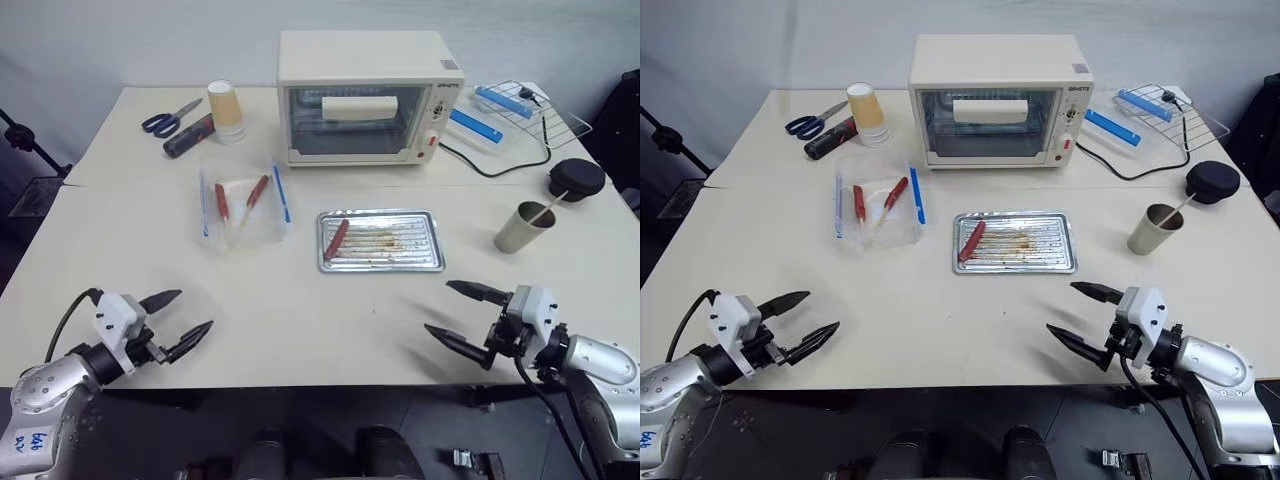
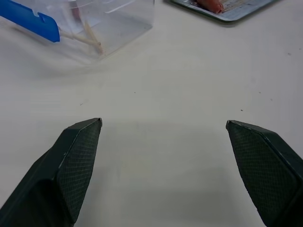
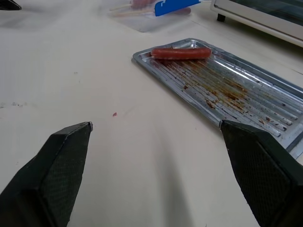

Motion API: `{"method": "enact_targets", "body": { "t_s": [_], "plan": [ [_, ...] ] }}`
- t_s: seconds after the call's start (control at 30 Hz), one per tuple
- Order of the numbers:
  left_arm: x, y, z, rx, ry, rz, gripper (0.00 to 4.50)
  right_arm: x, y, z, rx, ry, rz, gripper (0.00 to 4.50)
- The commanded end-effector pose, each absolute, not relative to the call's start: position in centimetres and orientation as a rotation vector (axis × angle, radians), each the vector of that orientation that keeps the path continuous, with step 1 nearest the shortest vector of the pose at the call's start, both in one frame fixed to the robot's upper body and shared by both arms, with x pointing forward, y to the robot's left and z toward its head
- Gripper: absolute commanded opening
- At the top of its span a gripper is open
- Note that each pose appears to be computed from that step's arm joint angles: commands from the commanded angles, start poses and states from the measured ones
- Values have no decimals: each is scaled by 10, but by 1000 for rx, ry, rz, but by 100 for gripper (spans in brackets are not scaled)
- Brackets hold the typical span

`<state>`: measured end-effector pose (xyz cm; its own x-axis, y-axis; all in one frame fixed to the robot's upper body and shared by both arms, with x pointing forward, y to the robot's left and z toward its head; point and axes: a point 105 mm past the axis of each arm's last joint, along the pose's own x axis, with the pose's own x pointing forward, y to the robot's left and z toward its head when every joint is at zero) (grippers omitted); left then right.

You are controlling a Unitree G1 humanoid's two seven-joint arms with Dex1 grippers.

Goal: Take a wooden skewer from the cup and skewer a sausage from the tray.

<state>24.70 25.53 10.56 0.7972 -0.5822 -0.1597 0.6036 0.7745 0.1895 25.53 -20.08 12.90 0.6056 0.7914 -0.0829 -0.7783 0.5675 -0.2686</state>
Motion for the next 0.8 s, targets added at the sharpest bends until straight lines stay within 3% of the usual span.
{"method": "enact_targets", "body": {
  "t_s": [0.03, 0.23, 0.37, 0.53, 0.8],
  "plan": [
    [245, 255, 114, 283, 85, -657, 445, 255, -204, 135, -286, -84, 920, 450],
    [249, 234, 141, 154, 48, -804, 445, 249, -214, 148, -254, -138, 854, 450],
    [256, 219, 151, 183, 31, -915, 445, 224, -228, 165, -321, -243, 775, 450],
    [264, 207, 169, 165, -46, -997, 445, 203, -260, 174, -275, -251, 607, 450],
    [266, 203, 162, 142, -13, -1048, 445, 194, -263, 167, -277, -245, 563, 450]
  ]
}}
